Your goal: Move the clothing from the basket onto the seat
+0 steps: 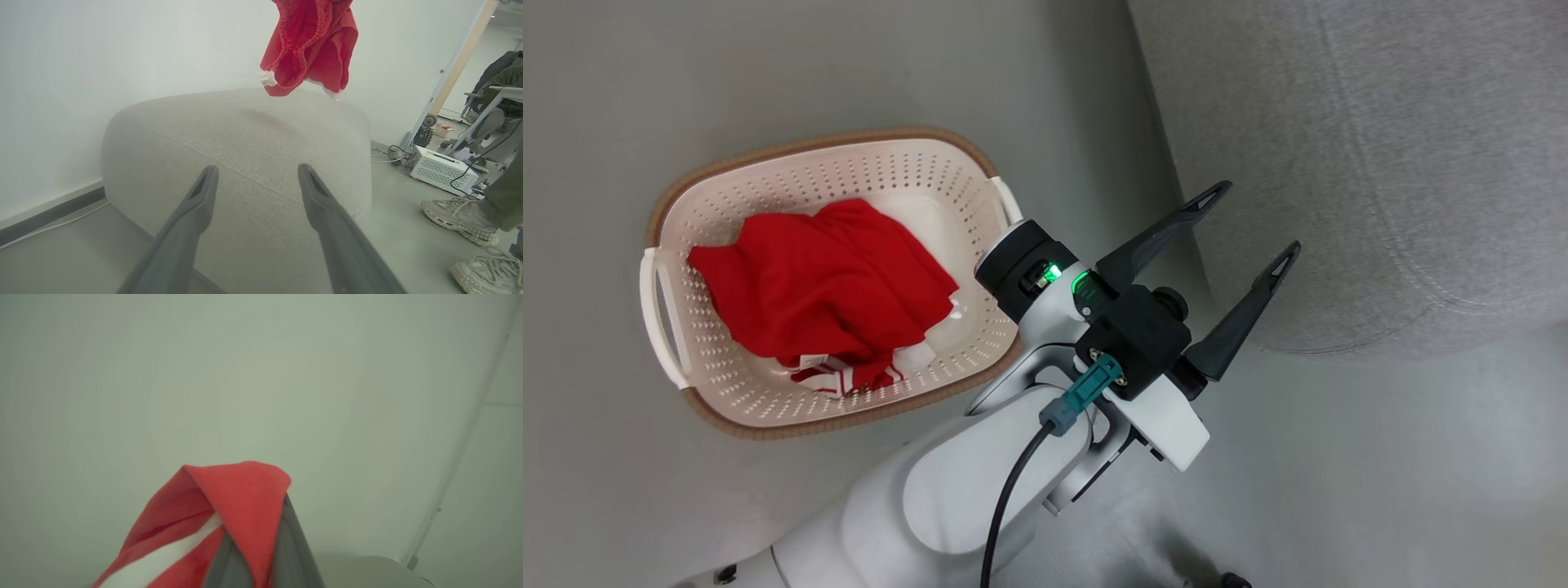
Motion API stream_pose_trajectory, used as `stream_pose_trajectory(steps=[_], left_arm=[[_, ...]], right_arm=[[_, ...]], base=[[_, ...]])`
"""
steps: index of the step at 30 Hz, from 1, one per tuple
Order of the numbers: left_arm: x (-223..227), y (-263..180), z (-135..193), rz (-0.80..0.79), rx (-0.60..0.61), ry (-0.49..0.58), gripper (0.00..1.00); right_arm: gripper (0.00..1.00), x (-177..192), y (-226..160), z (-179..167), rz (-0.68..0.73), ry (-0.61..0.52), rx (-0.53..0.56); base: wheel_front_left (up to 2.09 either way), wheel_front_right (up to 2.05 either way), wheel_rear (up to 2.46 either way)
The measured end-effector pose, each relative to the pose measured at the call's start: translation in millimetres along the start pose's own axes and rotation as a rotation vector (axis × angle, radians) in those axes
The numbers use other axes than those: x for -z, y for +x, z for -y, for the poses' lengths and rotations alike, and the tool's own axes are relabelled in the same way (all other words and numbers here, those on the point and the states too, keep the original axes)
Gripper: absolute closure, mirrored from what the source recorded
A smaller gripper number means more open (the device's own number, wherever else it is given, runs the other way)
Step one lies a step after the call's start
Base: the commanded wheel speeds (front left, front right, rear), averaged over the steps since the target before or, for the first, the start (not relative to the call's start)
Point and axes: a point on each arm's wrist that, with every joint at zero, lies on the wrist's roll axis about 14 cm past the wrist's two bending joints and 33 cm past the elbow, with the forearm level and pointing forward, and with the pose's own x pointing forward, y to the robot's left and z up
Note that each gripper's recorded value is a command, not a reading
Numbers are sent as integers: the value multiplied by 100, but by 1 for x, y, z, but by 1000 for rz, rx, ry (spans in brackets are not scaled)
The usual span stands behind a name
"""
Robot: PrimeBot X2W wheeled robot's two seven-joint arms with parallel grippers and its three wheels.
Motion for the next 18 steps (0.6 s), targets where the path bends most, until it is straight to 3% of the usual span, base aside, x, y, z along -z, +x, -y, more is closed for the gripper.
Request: stream_pose_trajectory(steps=[10, 18], left_arm=[[12, -27, -28, -24, -99, -27, 0], [26, -44, -43, -57, -161, -46, 0]], right_arm=[[100, 53, 40, 15, -85, -14, 114], [100, 105, 54, -22, -149, 96, 104]], base=[[0, 0, 0], [0, 0, 0]])
